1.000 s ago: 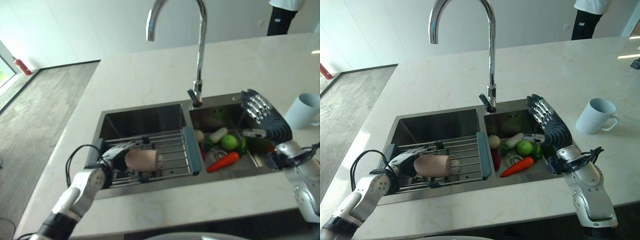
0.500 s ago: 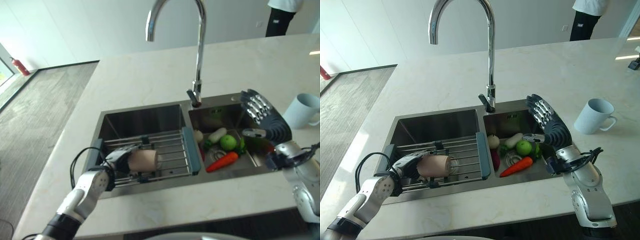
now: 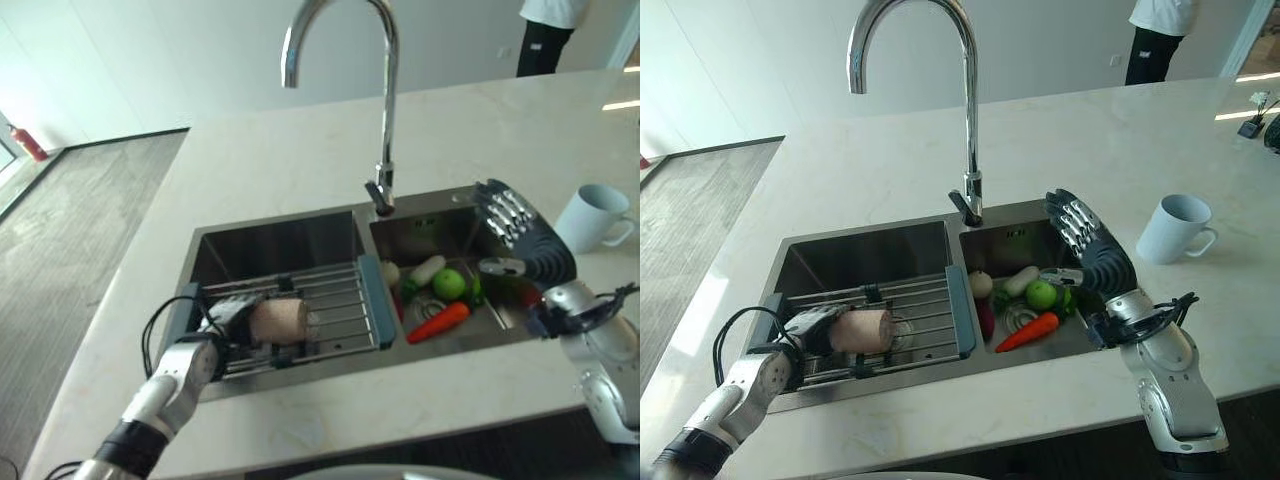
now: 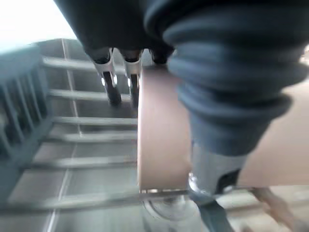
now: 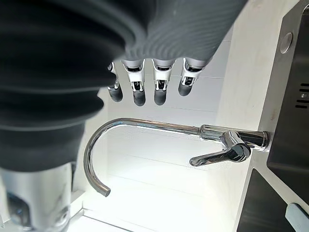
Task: Place the dishes in the dishwasher.
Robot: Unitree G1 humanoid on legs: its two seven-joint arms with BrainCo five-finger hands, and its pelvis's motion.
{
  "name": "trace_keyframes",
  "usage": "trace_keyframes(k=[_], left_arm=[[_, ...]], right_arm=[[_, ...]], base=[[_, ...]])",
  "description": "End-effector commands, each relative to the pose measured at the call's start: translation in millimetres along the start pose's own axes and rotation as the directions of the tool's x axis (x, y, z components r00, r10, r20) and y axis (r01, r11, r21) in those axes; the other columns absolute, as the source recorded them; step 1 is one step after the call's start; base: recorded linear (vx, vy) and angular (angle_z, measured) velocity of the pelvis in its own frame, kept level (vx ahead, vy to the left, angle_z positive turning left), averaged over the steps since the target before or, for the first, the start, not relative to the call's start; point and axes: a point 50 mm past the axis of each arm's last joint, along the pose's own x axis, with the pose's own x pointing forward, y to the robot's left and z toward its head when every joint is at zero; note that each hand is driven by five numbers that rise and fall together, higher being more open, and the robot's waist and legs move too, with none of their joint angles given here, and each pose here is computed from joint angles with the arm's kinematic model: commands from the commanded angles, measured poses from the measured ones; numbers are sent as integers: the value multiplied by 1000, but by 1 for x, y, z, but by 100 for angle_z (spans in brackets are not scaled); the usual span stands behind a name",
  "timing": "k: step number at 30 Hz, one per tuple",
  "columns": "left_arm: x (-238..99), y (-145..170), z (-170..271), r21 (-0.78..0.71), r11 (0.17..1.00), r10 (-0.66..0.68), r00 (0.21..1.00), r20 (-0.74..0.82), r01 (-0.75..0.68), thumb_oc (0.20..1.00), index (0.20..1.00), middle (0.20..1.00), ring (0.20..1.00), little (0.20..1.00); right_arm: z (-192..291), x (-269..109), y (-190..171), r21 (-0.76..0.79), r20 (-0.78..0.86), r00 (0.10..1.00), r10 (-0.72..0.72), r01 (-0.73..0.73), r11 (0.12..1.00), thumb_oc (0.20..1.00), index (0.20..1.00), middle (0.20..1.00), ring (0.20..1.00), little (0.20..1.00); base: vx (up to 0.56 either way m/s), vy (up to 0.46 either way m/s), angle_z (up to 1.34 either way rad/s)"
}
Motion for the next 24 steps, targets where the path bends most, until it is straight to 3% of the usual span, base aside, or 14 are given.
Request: trace_keyframes(k=[1, 10, 11, 12, 14, 17, 19, 21, 22, 24], left_arm=[[9, 20, -8, 80, 992, 98, 995, -21, -96, 200, 200, 200, 200, 200], [7, 20, 1, -52, 976, 213, 972, 95, -209, 200, 200, 200, 200, 200], [0, 38, 3, -169, 948, 295, 944, 146, -270, 200, 200, 200, 200, 200], [0, 38, 3, -170, 948, 295, 944, 145, -270, 200, 200, 200, 200, 200], [-23, 69, 8, -342, 865, 448, 872, 199, -367, 200, 200, 200, 200, 200], [-43, 89, 5, -499, 748, 586, 789, 187, -437, 200, 200, 200, 200, 200], [-66, 108, 2, -573, 638, 712, 678, 185, -514, 200, 200, 200, 200, 200], [-107, 143, 0, -751, 328, 913, 395, 97, -573, 200, 200, 200, 200, 200], [-120, 145, 6, -844, 159, 967, 254, 28, -513, 200, 200, 200, 200, 200], [-127, 143, 13, -856, 105, 985, 174, 18, -505, 200, 200, 200, 200, 200]], right_arm=[[35, 15, 0, -36, 214, 977, 2, 6, 999, 1000, 1000, 1000, 1000, 1000], [29, 12, 2, -27, 207, 978, -6, 12, 1000, 1000, 1000, 1000, 1000, 1000], [28, 9, 1, -29, 204, 979, -22, 29, 999, 1000, 1000, 1000, 1000, 1000], [28, 9, 2, -28, 204, 979, -21, 28, 999, 1000, 1000, 1000, 1000, 1000], [26, 2, 0, -29, 202, 977, -62, 69, 997, 1000, 1000, 1000, 1000, 1000], [25, -4, -3, -27, 198, 976, -86, 93, 995, 1000, 1000, 1000, 1000, 1000], [25, -9, -5, -18, 192, 976, -101, 106, 994, 1000, 1000, 1000, 1000, 1000], [32, -11, -8, 0, 219, 967, -131, 134, 991, 1000, 1000, 1000, 1000, 1000], [34, -9, -9, -23, 223, 964, -145, 154, 988, 1000, 1000, 1000, 1000, 1000], [37, -8, -14, -45, 239, 958, -155, 171, 984, 1000, 1000, 1000, 1000, 1000]], base=[[2, 3, -3], [2, -8, 0], [17, -68, 0], [25, -126, -1], [10, -164, 0], [-2, -148, 1], [-18, -270, 18], [-211, -458, 36], [-433, -339, 43], [-480, -135, 65]])
